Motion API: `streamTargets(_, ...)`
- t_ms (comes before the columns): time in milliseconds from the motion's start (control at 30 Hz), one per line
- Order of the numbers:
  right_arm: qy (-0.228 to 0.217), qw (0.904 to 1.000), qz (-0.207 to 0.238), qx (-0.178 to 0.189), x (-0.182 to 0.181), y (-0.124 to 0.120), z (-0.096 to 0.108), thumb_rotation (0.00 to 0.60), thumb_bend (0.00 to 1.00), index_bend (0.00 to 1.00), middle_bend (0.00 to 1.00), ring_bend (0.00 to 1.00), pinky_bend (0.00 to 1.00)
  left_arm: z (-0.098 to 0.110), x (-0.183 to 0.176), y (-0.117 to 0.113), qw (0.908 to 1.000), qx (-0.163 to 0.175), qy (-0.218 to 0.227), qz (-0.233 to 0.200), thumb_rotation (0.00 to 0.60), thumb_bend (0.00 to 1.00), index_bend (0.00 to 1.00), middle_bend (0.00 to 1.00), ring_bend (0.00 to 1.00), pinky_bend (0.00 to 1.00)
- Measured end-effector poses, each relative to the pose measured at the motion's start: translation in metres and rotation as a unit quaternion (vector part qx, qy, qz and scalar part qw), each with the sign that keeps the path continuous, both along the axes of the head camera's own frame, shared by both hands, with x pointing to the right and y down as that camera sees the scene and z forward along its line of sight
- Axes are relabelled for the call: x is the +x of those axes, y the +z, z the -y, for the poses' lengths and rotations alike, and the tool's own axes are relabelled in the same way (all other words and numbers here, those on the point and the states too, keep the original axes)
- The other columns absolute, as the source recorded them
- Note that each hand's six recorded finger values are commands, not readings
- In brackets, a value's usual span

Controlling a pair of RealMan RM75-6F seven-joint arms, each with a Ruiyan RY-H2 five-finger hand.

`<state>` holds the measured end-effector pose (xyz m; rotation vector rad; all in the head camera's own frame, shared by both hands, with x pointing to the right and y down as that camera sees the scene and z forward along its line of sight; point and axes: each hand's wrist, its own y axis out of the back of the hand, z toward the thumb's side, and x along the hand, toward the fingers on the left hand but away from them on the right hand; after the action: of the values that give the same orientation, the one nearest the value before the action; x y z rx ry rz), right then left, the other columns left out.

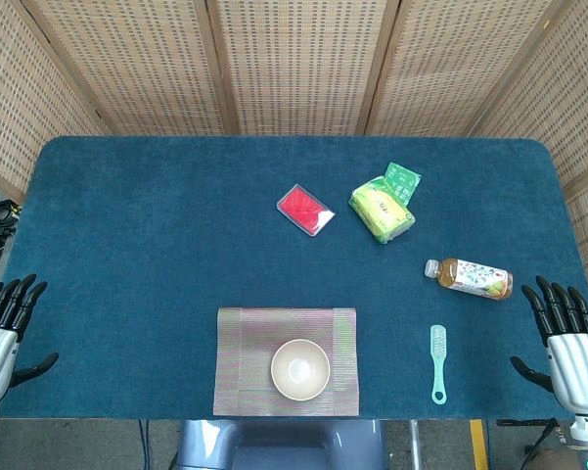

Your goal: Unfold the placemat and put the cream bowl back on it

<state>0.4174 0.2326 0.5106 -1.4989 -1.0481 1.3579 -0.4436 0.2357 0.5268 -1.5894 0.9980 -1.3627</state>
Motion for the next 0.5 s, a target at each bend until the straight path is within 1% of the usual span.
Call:
streamTargets(233, 0.002, 1.0, 0.003, 0.003, 0.001, -0.002, 0.0, 0.6, 0.0, 0.0, 0.0, 0.0, 0.0, 0.001, 0.0, 0.001, 1.0, 0.0, 0.0, -0.001, 0.6, 0.0, 0.0, 0.0, 0.0, 0.0)
streamTargets(333, 0.006, 1.0, 0.006, 0.003, 0.002, -0.004, 0.0, 0.6, 0.0, 0.0, 0.0, 0.0, 0.0, 0.003, 0.004, 0.002, 0.9999, -0.001, 0.01, -0.004, 0.6, 0.0, 0.0, 0.0, 0.0, 0.0)
streamTargets(433, 0.013, 0.9999, 0.008, 0.006, 0.004, -0.006, 0.002, 0.6, 0.0, 0.0, 0.0, 0.0, 0.0, 0.007, 0.018, 0.005, 0.9987, 0.002, 0.045, -0.022, 0.6, 0.0, 0.0, 0.0, 0.0, 0.0)
streamTargets(467, 0.014, 0.9999, 0.006, 0.007, 0.005, -0.006, 0.003, 0.6, 0.0, 0.0, 0.0, 0.0, 0.0, 0.009, 0.025, 0.006, 0.9977, 0.003, 0.061, -0.03, 0.6, 0.0, 0.0, 0.0, 0.0, 0.0)
streamTargets(500, 0.016, 0.9998, 0.005, 0.006, 0.006, -0.006, 0.004, 0.6, 0.0, 0.0, 0.0, 0.0, 0.0, 0.012, 0.035, 0.008, 0.9953, 0.005, 0.087, -0.041, 0.6, 0.0, 0.0, 0.0, 0.0, 0.0)
